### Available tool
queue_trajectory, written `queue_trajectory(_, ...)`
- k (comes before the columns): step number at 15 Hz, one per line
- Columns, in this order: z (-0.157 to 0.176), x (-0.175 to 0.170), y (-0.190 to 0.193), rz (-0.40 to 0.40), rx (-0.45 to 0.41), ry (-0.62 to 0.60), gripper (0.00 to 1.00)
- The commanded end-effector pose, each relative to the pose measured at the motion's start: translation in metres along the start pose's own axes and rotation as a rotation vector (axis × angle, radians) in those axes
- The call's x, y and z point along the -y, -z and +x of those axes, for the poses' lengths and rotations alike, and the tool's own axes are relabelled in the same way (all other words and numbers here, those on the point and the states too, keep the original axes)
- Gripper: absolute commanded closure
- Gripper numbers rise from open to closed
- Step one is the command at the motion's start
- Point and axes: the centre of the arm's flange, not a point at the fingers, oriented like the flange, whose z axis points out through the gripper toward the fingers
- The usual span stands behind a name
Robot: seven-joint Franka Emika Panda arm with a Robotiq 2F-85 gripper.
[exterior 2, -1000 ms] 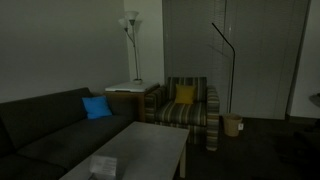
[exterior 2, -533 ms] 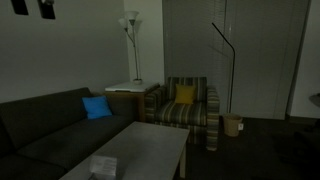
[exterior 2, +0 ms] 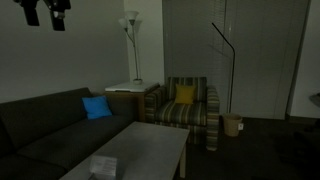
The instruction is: Pick up the blue cup from the table and put it on the plate.
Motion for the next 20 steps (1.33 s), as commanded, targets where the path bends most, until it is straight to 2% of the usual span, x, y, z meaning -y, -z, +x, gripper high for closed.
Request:
queue_trajectory(1, 0.013, 0.016, -0.028, 0.024, 0.051, 0.041, 0.0)
queue_trajectory(6, 0.037, 0.066, -0.109, -0.053, 0.169, 0.11, 0.0)
queue_trajectory(9, 0.051, 0.083, -0.162, -0.146, 0.162, 0.092, 0.0)
queue_trajectory(10, 0.053, 0.086, -0.176, -0.158, 0.183, 0.082, 0.0)
queue_trajectory(11, 0.026, 0.078, -0.153, -0.129, 0.171, 0.096, 0.0)
queue_trajectory(13, 0.033, 0.082, -0.179, -0.146, 0.186, 0.087, 0.0)
queue_trajectory(16, 0.039, 0.082, -0.183, -0.147, 0.183, 0.085, 0.0)
queue_trajectory(20, 0.038, 0.086, -0.193, -0.24, 0.051, 0.02, 0.0)
